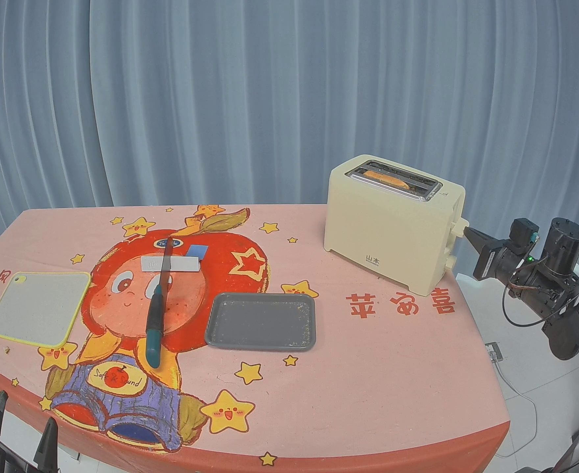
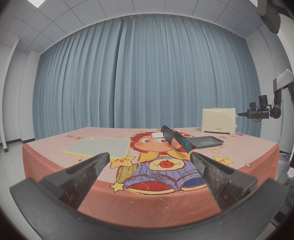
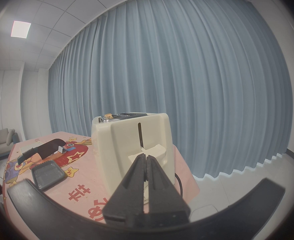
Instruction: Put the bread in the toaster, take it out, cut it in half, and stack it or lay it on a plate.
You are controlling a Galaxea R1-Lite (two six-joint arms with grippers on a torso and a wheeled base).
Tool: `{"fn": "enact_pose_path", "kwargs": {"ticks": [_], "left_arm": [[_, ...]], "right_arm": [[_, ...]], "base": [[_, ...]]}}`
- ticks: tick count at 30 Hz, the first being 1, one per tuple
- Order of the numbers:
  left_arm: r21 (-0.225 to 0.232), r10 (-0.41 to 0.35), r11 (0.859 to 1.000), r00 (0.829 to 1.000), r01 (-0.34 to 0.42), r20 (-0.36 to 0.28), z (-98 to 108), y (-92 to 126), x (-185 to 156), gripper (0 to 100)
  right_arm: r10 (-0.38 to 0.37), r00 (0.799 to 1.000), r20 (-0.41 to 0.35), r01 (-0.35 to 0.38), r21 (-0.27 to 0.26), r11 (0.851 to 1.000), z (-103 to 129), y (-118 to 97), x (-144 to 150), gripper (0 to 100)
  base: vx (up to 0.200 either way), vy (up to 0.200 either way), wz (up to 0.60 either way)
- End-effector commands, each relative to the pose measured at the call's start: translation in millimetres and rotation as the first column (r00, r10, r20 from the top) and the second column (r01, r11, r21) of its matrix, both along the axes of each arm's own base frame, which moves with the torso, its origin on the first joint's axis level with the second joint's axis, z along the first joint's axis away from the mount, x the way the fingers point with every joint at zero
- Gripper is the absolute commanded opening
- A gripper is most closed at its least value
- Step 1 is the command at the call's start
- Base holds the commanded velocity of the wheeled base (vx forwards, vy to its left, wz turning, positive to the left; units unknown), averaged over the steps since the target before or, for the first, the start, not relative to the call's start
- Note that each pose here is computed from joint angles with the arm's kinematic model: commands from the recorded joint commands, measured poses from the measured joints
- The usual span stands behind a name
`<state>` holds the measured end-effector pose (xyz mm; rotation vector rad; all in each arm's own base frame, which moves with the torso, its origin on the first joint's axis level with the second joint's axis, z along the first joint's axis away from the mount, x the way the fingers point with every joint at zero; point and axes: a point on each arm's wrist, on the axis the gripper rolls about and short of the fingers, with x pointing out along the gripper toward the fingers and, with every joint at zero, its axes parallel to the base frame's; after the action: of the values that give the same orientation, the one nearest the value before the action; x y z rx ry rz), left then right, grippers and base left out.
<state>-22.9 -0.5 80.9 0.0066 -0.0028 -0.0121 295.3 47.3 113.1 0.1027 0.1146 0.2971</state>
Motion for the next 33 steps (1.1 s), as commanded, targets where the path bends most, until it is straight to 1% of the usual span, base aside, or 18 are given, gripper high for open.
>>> {"fn": "enact_pose_path", "kwargs": {"ticks": [1,7,33], "left_arm": [[0.000,0.000,1.000,1.000,0.000,-0.003,-5,0,0,100],[0.000,0.000,1.000,1.000,0.000,-0.003,-5,0,0,100],[0.000,0.001,1.000,1.000,-0.001,-0.003,-5,0,0,100]], "right_arm": [[0.001,1.000,-0.006,-0.001,-0.003,1.000,-2,0,0,0],[0.003,0.999,-0.033,-0.003,-0.008,1.000,-10,1,2,0],[0.006,0.998,-0.066,-0.007,-0.015,1.000,-18,2,1,0]], "base": [[0.000,0.000,0.00],[0.000,0.000,0.00],[0.000,0.000,0.00]]}}
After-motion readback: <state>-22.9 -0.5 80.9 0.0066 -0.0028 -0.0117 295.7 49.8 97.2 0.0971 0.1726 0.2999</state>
